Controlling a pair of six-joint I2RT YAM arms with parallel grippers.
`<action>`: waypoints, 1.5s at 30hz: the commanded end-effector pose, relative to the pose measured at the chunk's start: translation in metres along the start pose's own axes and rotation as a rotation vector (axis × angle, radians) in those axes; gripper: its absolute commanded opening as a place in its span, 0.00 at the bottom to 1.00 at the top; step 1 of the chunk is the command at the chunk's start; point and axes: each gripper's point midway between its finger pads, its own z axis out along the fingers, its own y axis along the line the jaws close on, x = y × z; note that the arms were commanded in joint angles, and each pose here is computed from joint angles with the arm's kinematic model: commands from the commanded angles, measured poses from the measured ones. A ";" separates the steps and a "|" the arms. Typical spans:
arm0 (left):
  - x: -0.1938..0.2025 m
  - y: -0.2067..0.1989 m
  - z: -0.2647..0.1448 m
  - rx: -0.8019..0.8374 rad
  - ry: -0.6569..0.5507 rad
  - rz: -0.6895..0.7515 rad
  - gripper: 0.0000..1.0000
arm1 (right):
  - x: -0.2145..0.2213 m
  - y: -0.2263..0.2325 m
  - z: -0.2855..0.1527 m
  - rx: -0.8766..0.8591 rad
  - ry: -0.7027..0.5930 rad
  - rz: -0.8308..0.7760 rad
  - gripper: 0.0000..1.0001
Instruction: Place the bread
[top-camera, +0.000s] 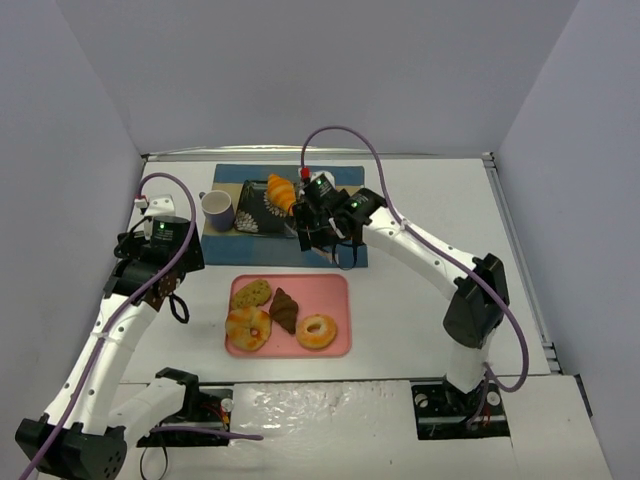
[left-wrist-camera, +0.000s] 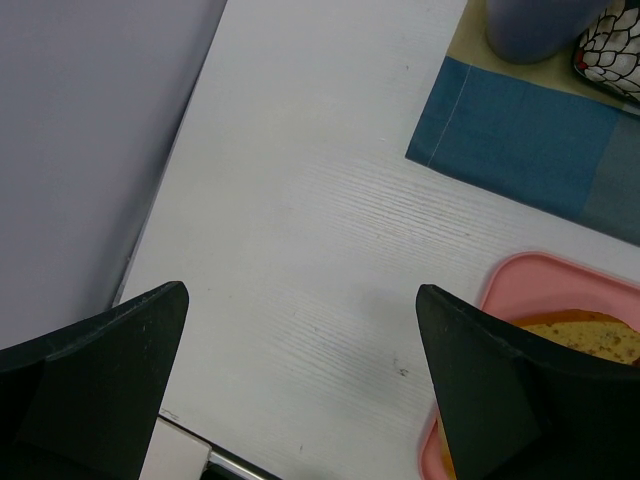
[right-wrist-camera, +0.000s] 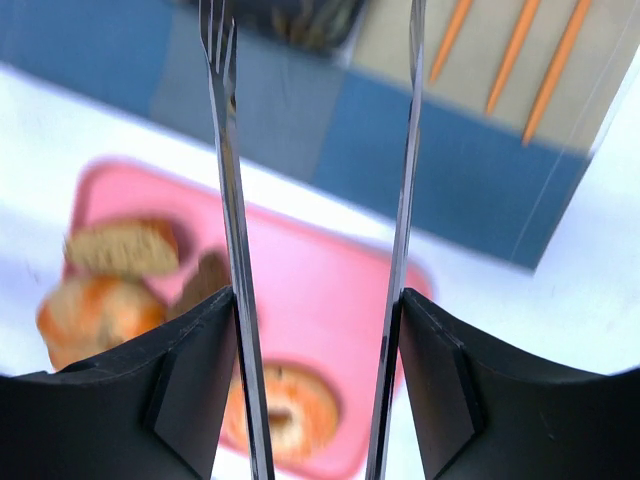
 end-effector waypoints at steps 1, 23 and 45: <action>-0.014 0.003 -0.005 -0.005 -0.055 -0.055 0.97 | 0.042 0.026 -0.041 -0.078 0.067 -0.038 0.58; -0.011 0.005 -0.009 0.003 -0.053 -0.056 0.97 | 0.142 0.049 -0.083 -0.159 0.222 -0.050 0.59; -0.010 0.007 -0.010 -0.002 -0.051 -0.053 0.97 | 0.167 0.071 -0.072 -0.136 0.265 -0.113 0.58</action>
